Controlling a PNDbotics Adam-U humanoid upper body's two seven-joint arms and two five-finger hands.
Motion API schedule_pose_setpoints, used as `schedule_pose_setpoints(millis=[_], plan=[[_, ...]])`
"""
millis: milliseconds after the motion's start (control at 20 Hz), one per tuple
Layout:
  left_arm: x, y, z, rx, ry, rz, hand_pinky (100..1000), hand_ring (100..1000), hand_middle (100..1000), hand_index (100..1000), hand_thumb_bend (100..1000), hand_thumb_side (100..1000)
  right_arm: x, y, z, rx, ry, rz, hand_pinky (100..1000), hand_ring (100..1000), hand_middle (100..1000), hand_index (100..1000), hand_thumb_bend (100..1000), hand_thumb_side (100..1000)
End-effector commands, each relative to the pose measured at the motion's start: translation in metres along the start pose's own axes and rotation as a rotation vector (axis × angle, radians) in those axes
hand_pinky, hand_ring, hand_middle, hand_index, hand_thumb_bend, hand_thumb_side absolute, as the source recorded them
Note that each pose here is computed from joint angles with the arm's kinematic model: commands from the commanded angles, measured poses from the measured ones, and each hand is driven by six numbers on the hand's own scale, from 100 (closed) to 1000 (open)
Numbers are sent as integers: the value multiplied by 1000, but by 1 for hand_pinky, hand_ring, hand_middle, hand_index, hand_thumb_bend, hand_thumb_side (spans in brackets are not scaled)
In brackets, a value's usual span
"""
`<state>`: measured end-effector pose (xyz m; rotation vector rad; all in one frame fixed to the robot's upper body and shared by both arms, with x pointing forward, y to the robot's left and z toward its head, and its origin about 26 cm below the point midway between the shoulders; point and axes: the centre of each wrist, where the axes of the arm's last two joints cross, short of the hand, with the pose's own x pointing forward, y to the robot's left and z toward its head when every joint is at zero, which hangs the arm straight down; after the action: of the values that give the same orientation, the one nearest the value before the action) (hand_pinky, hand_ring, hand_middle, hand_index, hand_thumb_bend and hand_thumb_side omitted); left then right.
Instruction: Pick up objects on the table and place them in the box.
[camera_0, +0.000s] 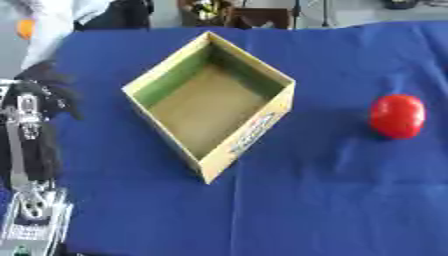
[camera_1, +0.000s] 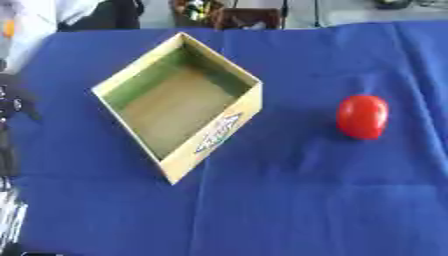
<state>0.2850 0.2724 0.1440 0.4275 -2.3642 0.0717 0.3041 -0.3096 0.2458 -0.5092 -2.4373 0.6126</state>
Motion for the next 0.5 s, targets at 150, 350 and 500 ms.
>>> schedule_pose_setpoints(millis=[150,350,500], plan=[[6,2,-6,-4,-33,-3,293,469,540,767,100,924,5,-5,-4,14,-29,27,708,566,491,719,451,736],[6,2,-6,-5,-34,-3,293,469,540,766,100,924,5,-6,-5,16,-32,30,713,576,500,731,452,739],[6,2,-6,-7,-33,-3,293,469,540,766,100,924,7,-11,-11,19,-40,75,725,608,531,762,439,758]])
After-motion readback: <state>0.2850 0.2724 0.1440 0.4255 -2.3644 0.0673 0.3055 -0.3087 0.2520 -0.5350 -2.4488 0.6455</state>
